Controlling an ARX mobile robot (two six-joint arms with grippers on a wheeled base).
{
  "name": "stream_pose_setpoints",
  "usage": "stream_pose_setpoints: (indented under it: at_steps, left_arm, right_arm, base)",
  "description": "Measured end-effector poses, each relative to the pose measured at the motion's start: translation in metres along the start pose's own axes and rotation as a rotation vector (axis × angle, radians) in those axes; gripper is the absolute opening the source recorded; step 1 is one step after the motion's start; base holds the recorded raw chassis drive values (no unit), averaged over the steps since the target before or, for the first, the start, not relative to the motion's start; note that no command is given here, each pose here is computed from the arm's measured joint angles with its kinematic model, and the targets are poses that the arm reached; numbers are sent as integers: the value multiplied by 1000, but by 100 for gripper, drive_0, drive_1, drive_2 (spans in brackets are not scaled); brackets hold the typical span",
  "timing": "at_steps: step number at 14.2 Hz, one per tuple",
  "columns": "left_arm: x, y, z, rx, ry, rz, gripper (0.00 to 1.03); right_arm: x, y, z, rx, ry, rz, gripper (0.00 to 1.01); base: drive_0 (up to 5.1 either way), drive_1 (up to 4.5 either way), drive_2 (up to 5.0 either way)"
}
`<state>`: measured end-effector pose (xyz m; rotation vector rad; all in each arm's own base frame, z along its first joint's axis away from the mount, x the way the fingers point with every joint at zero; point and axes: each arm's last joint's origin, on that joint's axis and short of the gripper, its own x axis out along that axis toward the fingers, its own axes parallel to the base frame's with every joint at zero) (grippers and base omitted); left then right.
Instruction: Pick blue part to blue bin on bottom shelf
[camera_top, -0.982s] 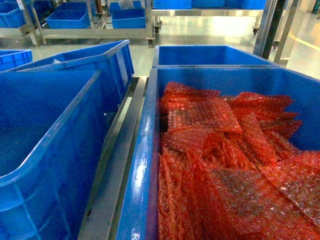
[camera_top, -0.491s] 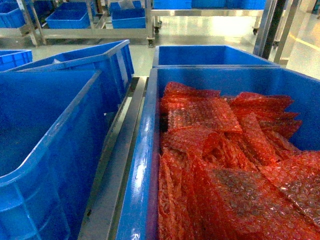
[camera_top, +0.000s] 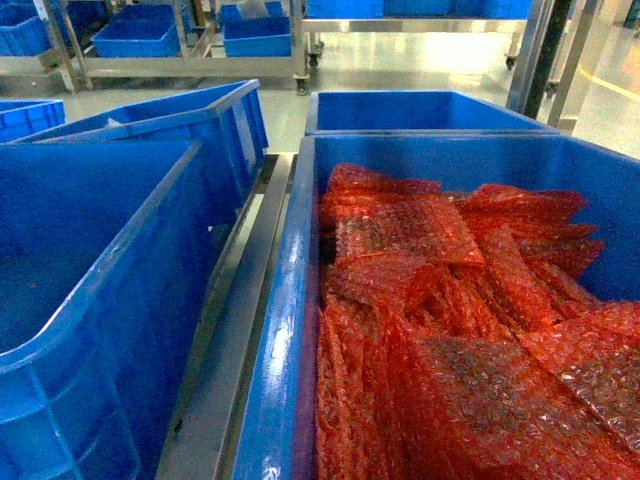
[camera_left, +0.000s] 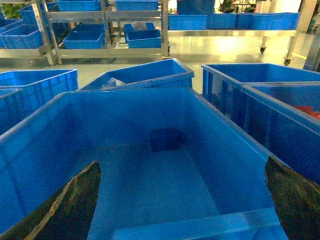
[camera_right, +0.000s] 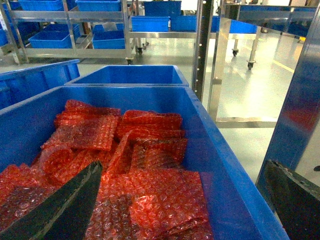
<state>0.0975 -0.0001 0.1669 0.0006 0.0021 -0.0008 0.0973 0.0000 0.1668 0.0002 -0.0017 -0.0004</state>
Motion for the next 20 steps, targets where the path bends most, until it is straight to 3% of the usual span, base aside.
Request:
stream_pose_setpoints:
  at_steps: [20]
  left_arm:
    - [0, 0, 0, 0, 0, 0, 98]
  right_arm:
    - [0, 0, 0, 0, 0, 0, 98]
  base:
    - [0, 0, 0]
